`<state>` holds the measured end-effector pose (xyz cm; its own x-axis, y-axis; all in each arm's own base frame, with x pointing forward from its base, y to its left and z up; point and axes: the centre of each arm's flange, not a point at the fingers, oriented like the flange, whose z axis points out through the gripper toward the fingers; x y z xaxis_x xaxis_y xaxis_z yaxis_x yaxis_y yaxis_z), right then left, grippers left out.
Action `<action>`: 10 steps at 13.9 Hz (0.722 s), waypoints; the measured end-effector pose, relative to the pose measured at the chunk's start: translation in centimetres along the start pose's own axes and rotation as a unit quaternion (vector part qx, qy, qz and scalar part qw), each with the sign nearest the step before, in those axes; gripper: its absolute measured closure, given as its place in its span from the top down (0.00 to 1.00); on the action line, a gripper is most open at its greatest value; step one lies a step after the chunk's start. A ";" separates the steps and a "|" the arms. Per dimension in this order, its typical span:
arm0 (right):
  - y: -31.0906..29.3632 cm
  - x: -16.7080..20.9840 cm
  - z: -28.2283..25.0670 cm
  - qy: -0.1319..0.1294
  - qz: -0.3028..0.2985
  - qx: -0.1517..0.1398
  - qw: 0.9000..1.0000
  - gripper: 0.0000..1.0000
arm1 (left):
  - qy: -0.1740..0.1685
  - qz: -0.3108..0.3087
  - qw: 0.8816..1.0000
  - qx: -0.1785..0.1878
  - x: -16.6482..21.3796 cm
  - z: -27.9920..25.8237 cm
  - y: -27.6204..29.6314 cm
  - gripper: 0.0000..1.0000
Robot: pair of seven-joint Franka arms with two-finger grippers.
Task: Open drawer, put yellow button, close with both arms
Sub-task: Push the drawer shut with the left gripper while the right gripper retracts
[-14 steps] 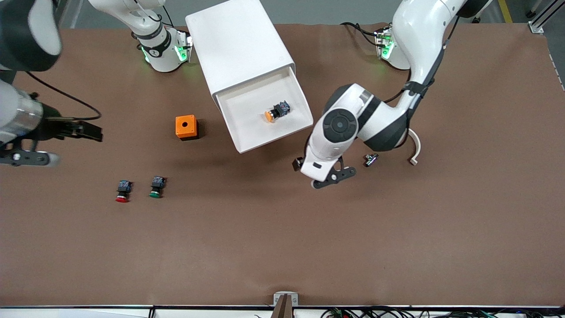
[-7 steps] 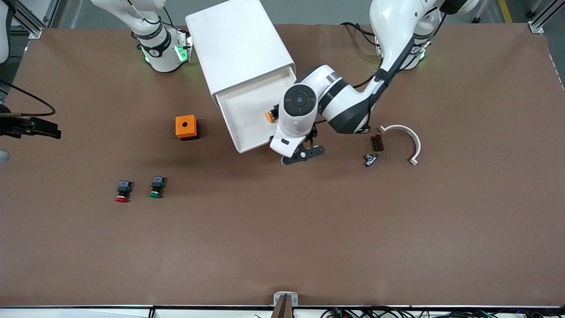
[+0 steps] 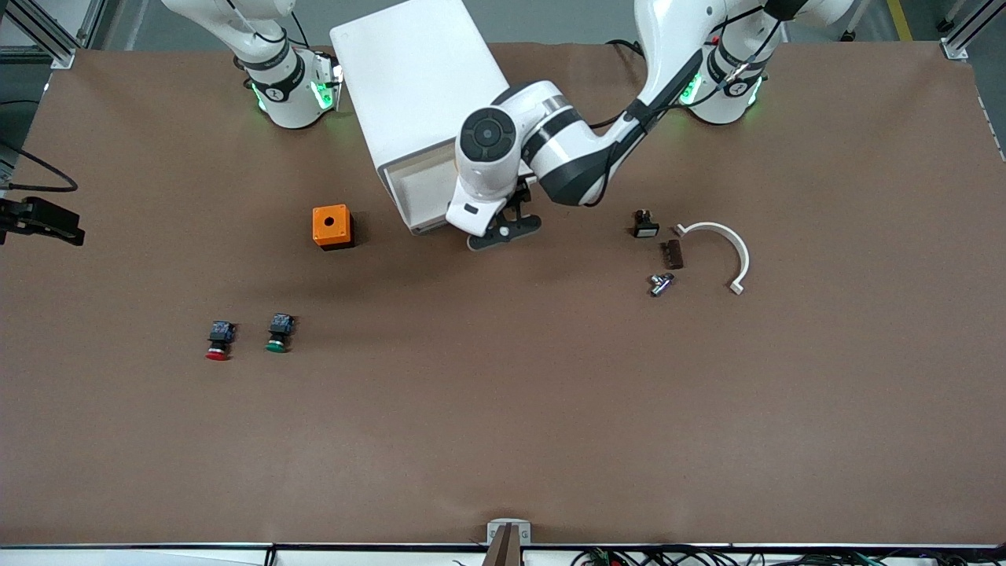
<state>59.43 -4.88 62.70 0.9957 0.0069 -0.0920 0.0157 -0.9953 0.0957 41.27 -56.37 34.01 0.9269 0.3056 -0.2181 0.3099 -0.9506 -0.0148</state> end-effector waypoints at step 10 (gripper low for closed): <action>-0.8 -5.0 -1.6 -0.014 0.035 0.062 0.997 1.00 | -0.020 -0.011 1.000 0.013 -5.4 1.3 0.5 1.00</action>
<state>54.60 -3.99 64.62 0.9910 -0.0648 -0.1170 -0.0676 -0.9975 -0.0205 36.19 -58.60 33.88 0.9107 0.3243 -0.2560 0.3240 -0.9450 -0.0447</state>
